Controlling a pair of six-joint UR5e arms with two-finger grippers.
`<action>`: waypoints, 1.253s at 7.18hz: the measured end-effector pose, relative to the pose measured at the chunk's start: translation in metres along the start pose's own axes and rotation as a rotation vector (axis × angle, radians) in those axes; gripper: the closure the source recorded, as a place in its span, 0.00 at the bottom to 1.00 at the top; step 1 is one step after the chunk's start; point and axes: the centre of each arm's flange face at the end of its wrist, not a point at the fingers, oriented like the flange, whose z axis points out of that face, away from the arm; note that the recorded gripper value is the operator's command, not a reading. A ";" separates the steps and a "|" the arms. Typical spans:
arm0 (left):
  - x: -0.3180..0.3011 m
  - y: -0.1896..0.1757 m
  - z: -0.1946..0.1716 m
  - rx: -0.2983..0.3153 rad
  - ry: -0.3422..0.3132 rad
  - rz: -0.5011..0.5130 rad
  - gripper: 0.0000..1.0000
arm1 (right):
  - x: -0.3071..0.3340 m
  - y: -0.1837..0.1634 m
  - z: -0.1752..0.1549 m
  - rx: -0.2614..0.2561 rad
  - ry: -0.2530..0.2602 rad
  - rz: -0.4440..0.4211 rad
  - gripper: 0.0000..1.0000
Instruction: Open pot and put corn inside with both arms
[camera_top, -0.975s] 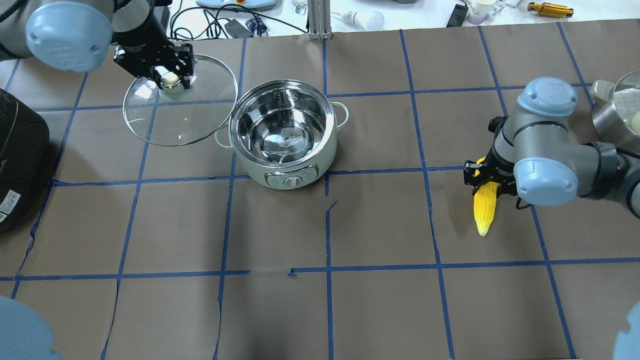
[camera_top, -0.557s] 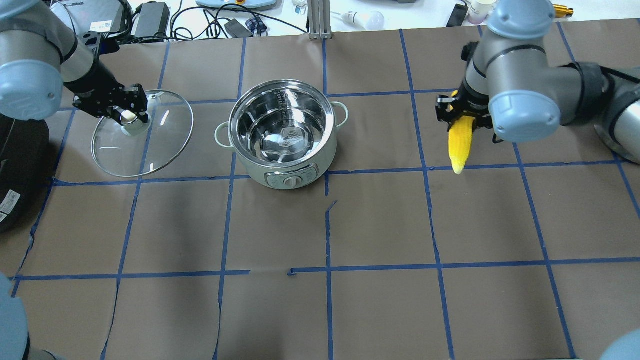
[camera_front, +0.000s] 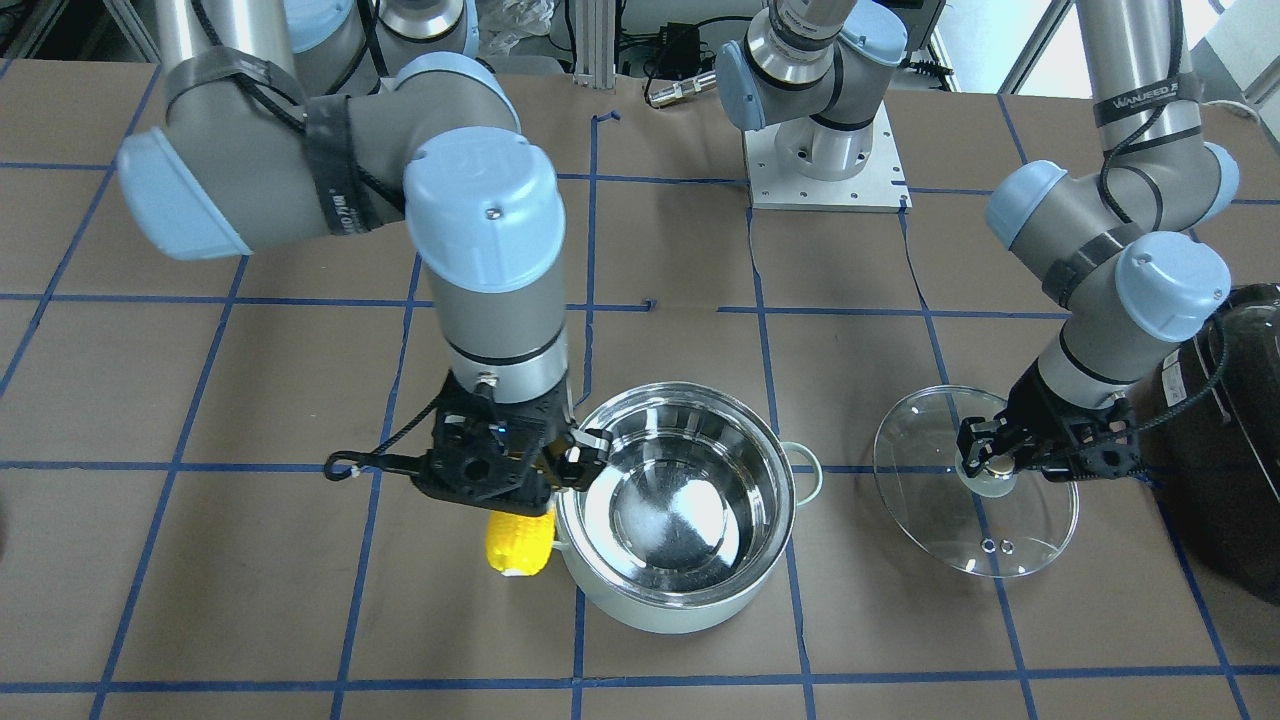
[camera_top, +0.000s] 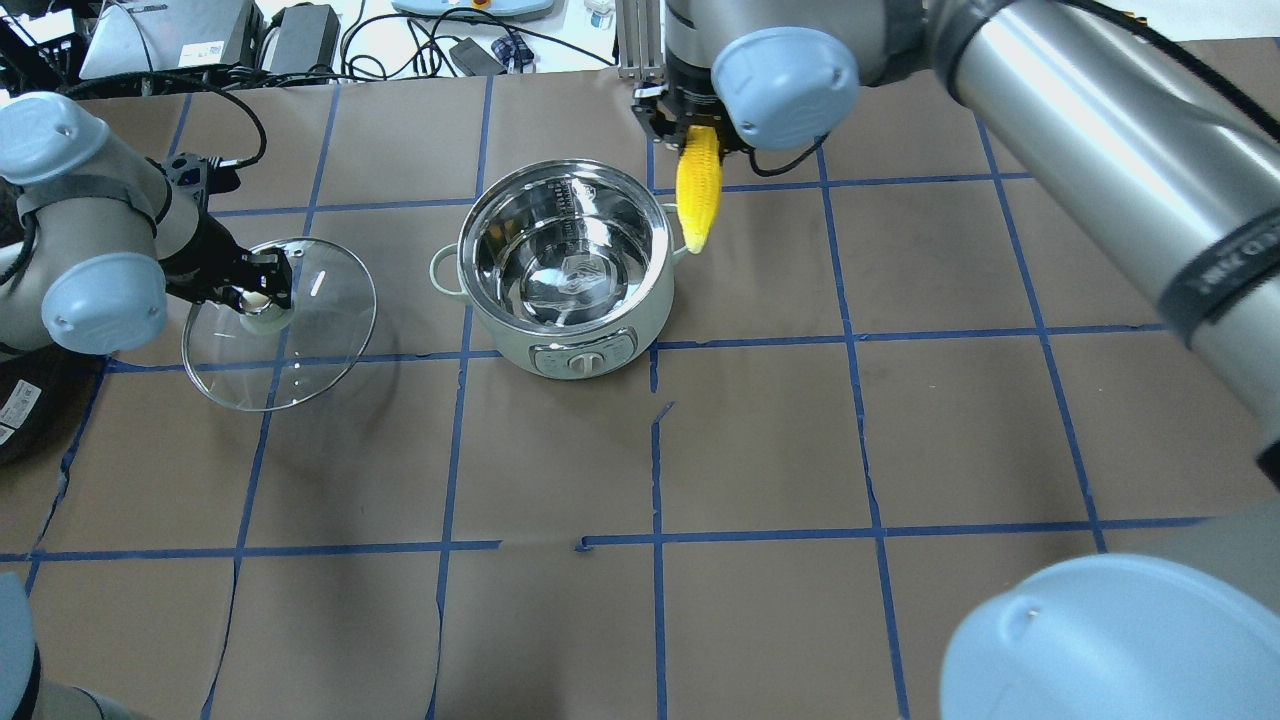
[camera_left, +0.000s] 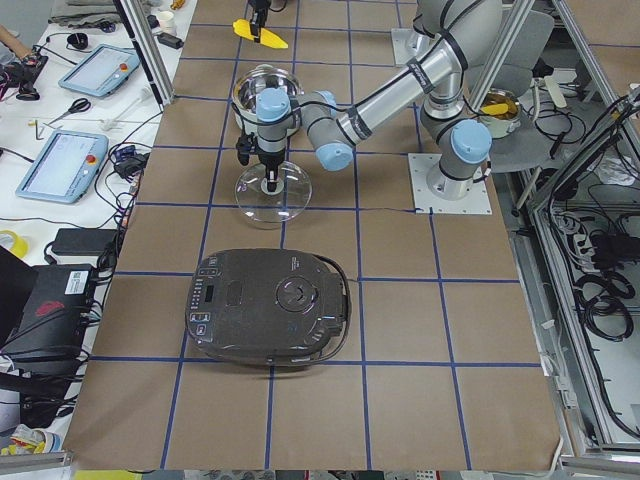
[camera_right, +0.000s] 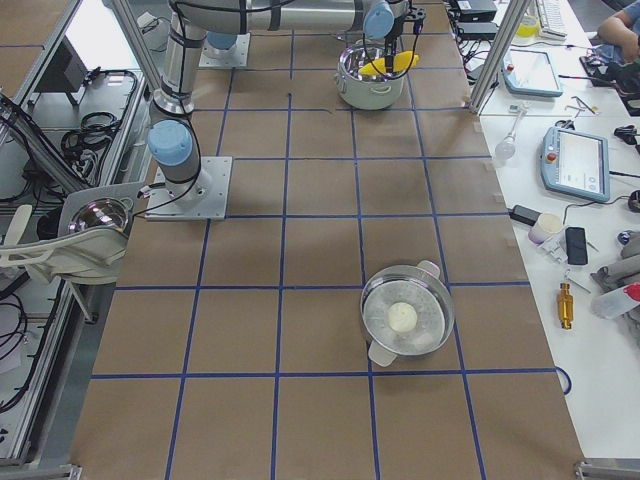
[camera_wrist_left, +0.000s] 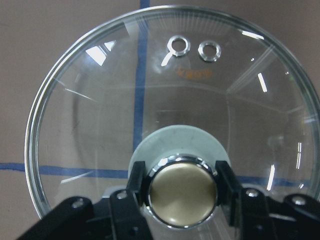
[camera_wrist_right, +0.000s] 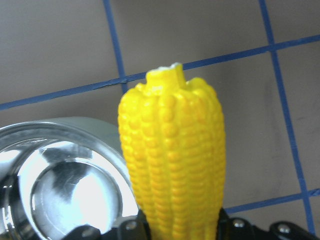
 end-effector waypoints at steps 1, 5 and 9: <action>-0.005 0.006 0.008 0.001 -0.008 -0.002 1.00 | -0.038 0.006 0.010 0.001 -0.006 -0.011 1.00; -0.016 0.011 0.021 -0.016 -0.007 0.008 1.00 | -0.102 0.038 0.041 -0.019 0.000 -0.165 0.98; -0.023 0.012 0.026 -0.023 -0.003 0.005 1.00 | -0.106 0.049 0.080 -0.073 0.021 -0.274 0.00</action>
